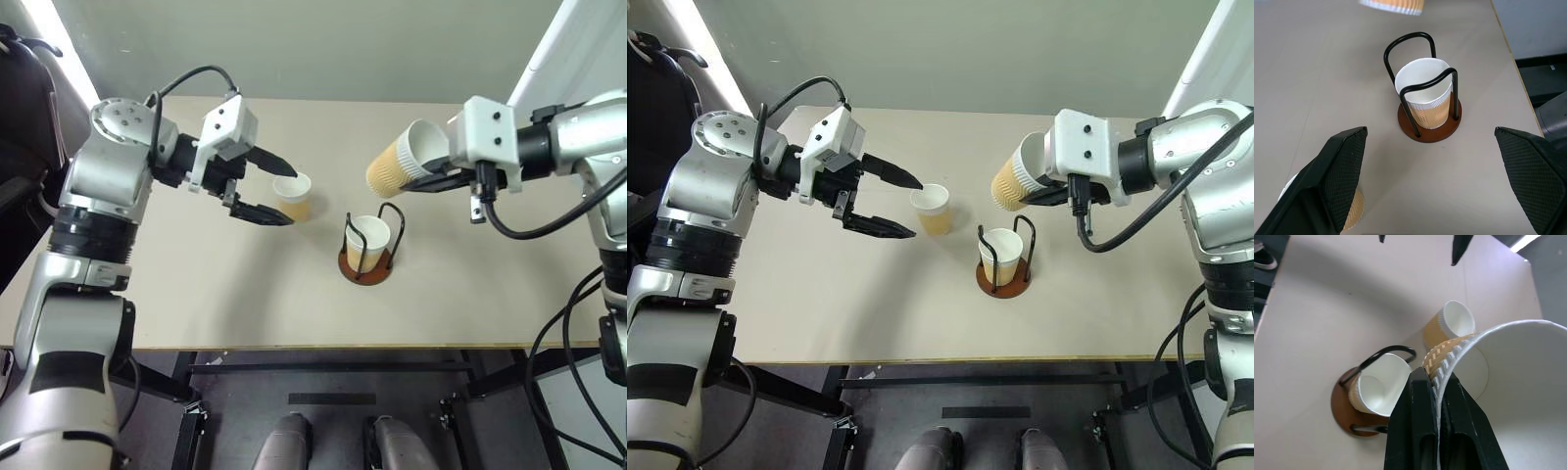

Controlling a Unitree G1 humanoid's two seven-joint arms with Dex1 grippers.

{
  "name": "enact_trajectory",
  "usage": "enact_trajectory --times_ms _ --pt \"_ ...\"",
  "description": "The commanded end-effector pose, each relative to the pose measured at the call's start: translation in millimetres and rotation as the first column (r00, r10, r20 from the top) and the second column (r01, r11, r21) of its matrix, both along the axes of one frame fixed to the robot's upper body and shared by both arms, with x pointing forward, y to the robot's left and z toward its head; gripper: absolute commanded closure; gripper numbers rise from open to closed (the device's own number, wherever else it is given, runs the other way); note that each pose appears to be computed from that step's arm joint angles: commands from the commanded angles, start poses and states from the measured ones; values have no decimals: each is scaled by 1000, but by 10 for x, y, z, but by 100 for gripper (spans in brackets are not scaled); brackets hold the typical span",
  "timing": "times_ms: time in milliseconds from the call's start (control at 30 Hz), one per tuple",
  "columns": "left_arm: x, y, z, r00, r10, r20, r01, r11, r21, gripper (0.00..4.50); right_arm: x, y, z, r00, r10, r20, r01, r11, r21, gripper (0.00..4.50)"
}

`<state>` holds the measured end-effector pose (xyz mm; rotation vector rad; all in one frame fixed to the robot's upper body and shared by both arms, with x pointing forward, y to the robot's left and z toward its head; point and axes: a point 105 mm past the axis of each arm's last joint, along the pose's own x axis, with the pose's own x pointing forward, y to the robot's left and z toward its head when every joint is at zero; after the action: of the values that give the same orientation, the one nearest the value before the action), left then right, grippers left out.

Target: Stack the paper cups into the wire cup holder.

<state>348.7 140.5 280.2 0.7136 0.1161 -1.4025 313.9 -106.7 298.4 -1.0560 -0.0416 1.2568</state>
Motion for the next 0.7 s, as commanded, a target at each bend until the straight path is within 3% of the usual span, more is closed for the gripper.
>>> enact_trajectory --times_ms 33,700 --pt "-68 13 132 999 -37 33 37 999 5 0 -34 62 -1 999 37 30 -36 999 -38 448" --pt "-104 21 129 998 -54 15 54 999 0 0 111 161 -378 997 82 -6 -82 982 -168 448"
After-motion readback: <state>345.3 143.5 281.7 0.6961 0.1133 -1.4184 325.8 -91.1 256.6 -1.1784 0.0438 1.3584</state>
